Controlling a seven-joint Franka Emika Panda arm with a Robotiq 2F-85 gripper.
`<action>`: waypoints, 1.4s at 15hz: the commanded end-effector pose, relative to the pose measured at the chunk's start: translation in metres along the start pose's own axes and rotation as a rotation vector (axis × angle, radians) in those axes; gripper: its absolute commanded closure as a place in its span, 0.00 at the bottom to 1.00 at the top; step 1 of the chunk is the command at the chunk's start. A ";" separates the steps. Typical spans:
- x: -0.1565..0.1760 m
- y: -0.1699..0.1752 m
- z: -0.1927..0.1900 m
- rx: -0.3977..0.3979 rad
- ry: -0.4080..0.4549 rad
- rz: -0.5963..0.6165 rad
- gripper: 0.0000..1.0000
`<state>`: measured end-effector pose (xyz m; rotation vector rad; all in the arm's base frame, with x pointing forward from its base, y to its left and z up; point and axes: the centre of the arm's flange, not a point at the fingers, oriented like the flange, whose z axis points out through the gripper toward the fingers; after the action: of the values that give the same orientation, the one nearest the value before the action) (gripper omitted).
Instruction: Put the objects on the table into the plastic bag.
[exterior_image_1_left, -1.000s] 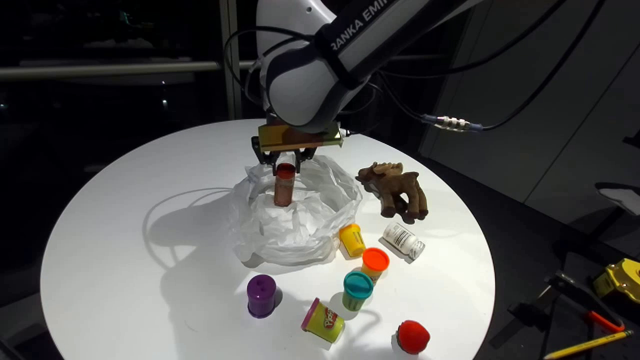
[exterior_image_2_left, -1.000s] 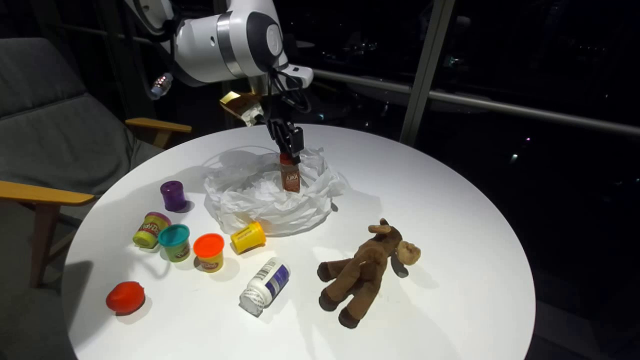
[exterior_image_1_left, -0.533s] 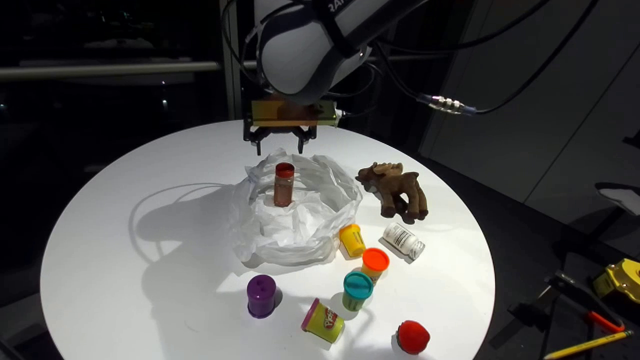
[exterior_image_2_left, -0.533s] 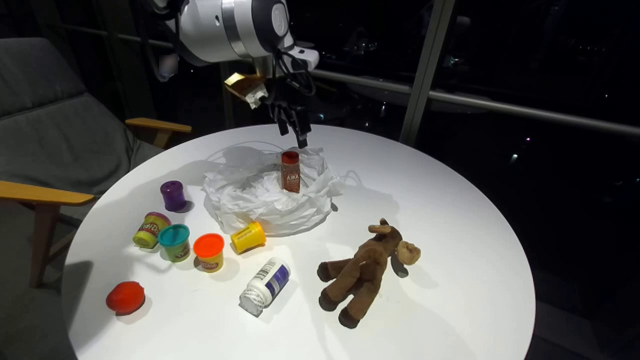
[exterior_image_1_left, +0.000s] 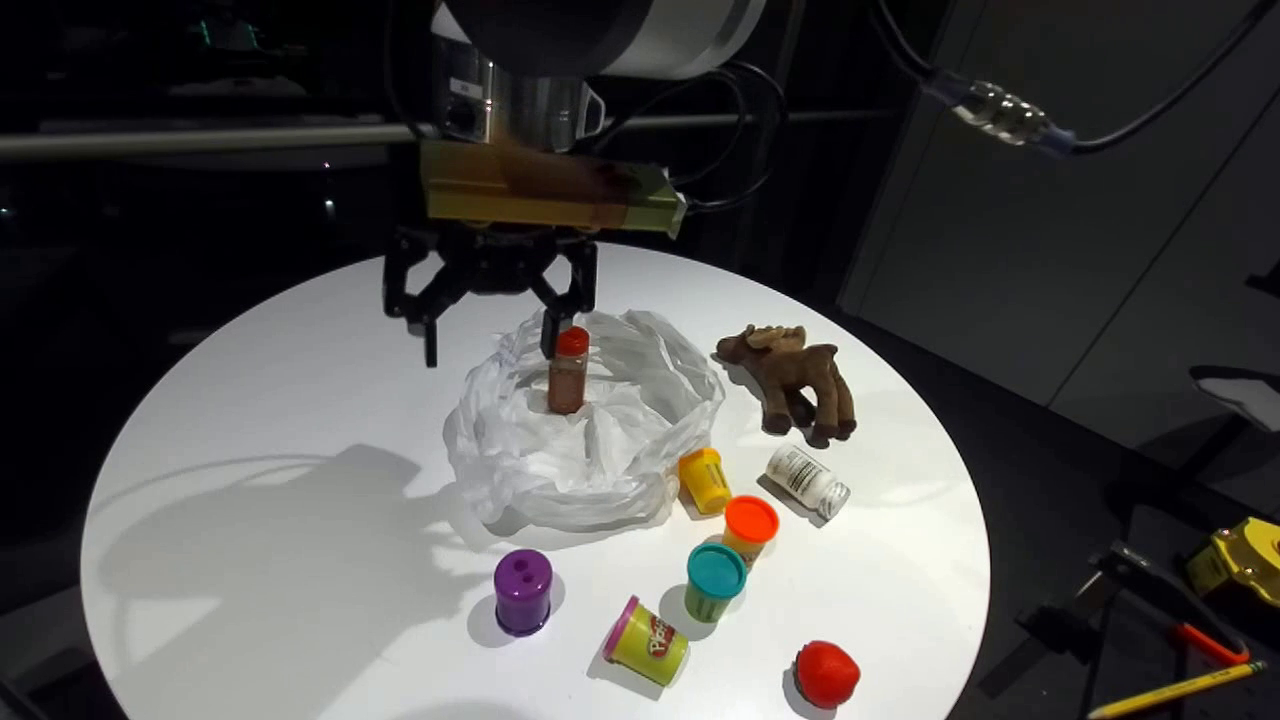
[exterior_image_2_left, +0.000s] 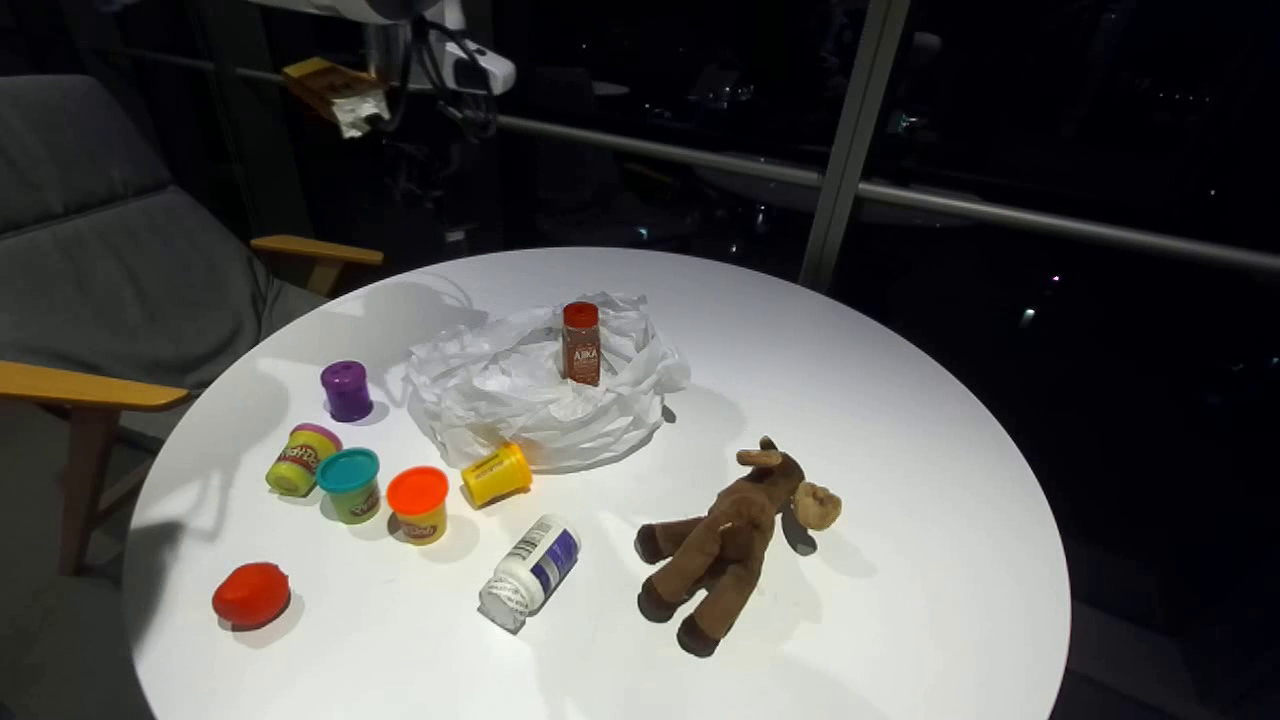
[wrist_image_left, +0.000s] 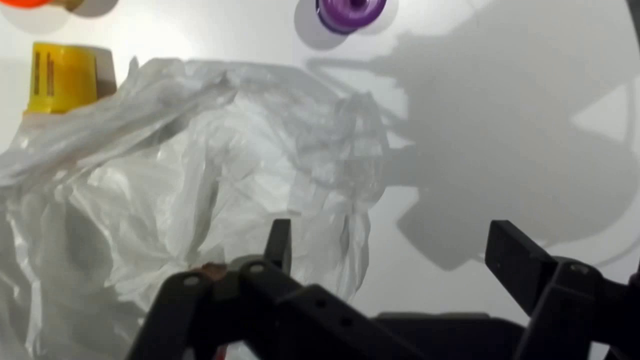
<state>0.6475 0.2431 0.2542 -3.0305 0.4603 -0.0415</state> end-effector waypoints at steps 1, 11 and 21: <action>-0.076 -0.009 0.018 0.007 -0.092 -0.029 0.00; -0.132 -0.005 0.106 -0.011 -0.122 0.045 0.00; -0.108 0.004 0.134 -0.005 -0.035 0.079 0.22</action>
<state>0.5397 0.2734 0.1168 -3.0183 0.5619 0.0898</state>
